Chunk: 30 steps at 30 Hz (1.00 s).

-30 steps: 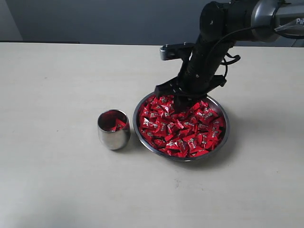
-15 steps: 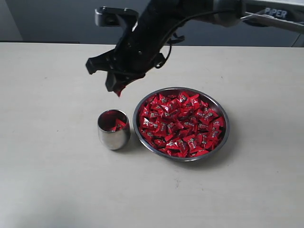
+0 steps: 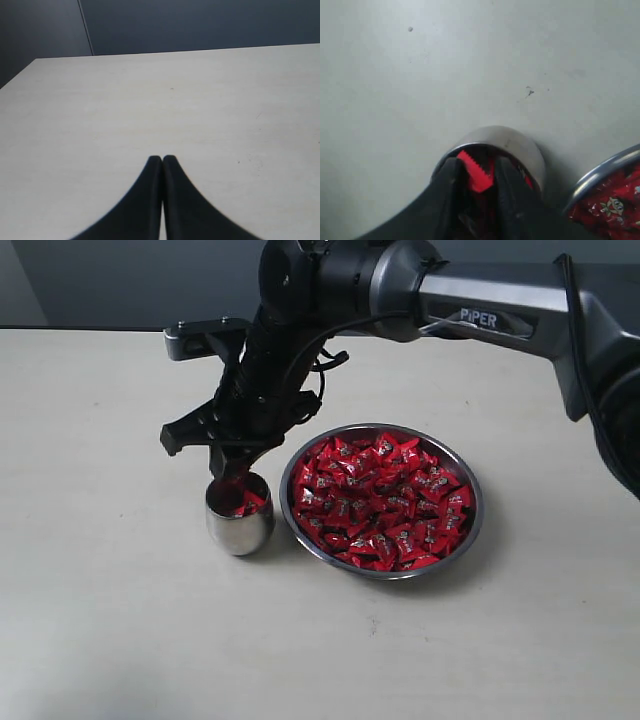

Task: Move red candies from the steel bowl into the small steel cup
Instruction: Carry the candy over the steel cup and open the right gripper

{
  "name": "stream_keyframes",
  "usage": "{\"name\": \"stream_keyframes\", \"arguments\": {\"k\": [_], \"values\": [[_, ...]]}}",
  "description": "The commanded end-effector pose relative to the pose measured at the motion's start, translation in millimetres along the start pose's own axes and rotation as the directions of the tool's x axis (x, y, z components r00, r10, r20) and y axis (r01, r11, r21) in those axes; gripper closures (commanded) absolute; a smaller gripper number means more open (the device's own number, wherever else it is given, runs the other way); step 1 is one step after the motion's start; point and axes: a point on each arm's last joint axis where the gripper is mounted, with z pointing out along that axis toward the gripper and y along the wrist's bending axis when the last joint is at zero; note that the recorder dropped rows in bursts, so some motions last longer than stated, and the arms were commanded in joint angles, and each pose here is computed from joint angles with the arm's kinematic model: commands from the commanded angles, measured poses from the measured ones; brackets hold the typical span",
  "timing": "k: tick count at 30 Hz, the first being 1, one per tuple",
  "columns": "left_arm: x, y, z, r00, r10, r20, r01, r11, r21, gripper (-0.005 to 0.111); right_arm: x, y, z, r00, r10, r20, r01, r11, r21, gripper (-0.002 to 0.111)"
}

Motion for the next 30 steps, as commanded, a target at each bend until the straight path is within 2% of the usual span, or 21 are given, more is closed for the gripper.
{"name": "stream_keyframes", "arguments": {"k": [1,6,12,14,25,28,30], "values": [[0.6,-0.3,0.1,1.0,0.002,0.008,-0.002,1.0,0.005,0.106,-0.3,-1.5,-5.0,0.999,-0.033,-0.006,0.033,0.999,0.037,0.109],[0.6,-0.3,0.1,1.0,0.002,0.008,-0.002,1.0,0.005,0.106,2.3,-3.5,-5.1,0.998,-0.047,-0.035,0.049,0.997,0.058,0.108],[0.6,-0.3,0.1,1.0,0.002,0.008,-0.002,1.0,0.005,0.106,3.0,-2.4,-5.1,0.998,-0.039,-0.042,0.041,0.998,0.045,0.078],[0.6,-0.3,0.1,1.0,0.002,0.008,-0.002,1.0,0.005,0.106,3.1,-2.2,-5.1,0.998,-0.038,-0.043,0.04,0.998,0.043,0.072],[0.6,-0.3,0.1,1.0,0.002,0.008,-0.002,1.0,0.005,0.106,2.4,0.0,-10.3,0.999,-0.038,-0.031,0.039,0.999,0.038,0.07],[0.6,-0.3,0.1,1.0,0.002,0.008,-0.002,1.0,0.005,0.106,-2.4,0.9,-29.4,0.998,-0.057,0.035,0.054,0.997,0.062,0.07],[0.6,-0.3,0.1,1.0,0.002,0.008,-0.002,1.0,0.005,0.106,-6.6,1.8,-48.9,0.989,-0.106,0.1,0.093,0.988,0.122,0.07]]}}
